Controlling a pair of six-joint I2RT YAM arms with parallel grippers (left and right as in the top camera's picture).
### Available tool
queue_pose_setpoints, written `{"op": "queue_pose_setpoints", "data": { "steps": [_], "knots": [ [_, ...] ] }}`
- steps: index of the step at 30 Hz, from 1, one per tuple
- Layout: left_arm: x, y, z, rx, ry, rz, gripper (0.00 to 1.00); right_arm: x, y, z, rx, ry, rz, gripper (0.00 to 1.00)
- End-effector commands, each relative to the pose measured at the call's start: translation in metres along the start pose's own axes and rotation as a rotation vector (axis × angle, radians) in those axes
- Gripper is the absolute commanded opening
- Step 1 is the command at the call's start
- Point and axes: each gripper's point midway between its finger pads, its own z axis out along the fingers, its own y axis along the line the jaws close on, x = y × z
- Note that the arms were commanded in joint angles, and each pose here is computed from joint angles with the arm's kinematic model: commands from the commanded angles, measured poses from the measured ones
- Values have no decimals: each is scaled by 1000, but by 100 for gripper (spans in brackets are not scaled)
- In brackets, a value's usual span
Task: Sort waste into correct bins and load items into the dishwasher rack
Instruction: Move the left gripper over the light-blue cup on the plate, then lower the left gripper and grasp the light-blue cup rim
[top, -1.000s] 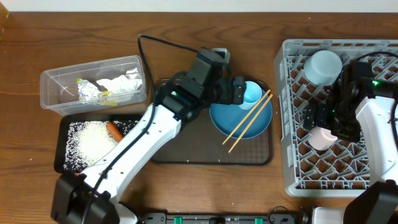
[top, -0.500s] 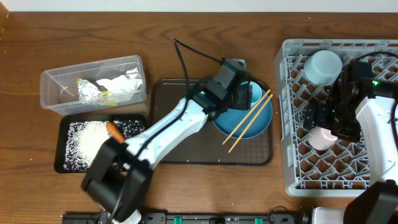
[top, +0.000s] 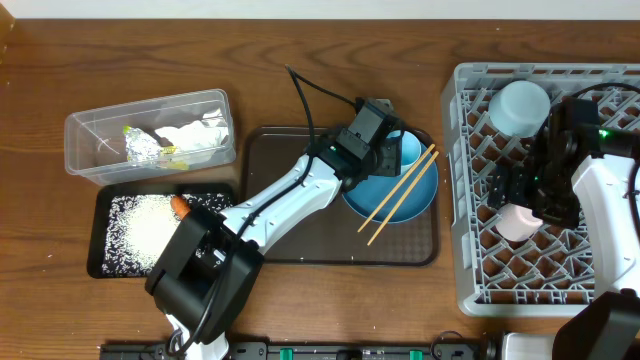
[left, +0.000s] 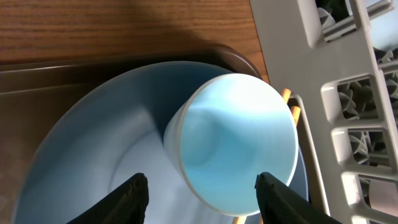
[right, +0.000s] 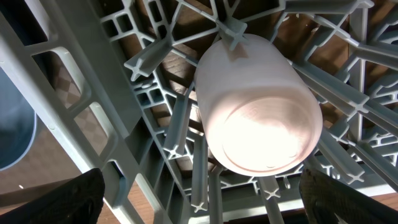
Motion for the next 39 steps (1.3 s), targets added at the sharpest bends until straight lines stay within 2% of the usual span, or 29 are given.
{"op": "queue_pose_setpoints", "data": {
  "steps": [1, 11, 18, 20, 39],
  "knots": [
    [-4, 7, 4, -38, -19, -26, 57, 1, 0, 1, -6, 4, 7, 99],
    [0, 15, 21, -63, -22, -47, 56, 1, 0, 1, -6, 4, 7, 99],
    [-2, 14, 21, -59, -26, -47, 33, 1, 0, 1, -6, 4, 7, 99],
    [-1, 14, 21, -61, -22, -47, 29, 1, 0, 1, -6, 4, 7, 99],
    [7, 20, 21, -83, 8, -48, 27, 1, 0, 1, -6, 4, 7, 99]
  ]
}}
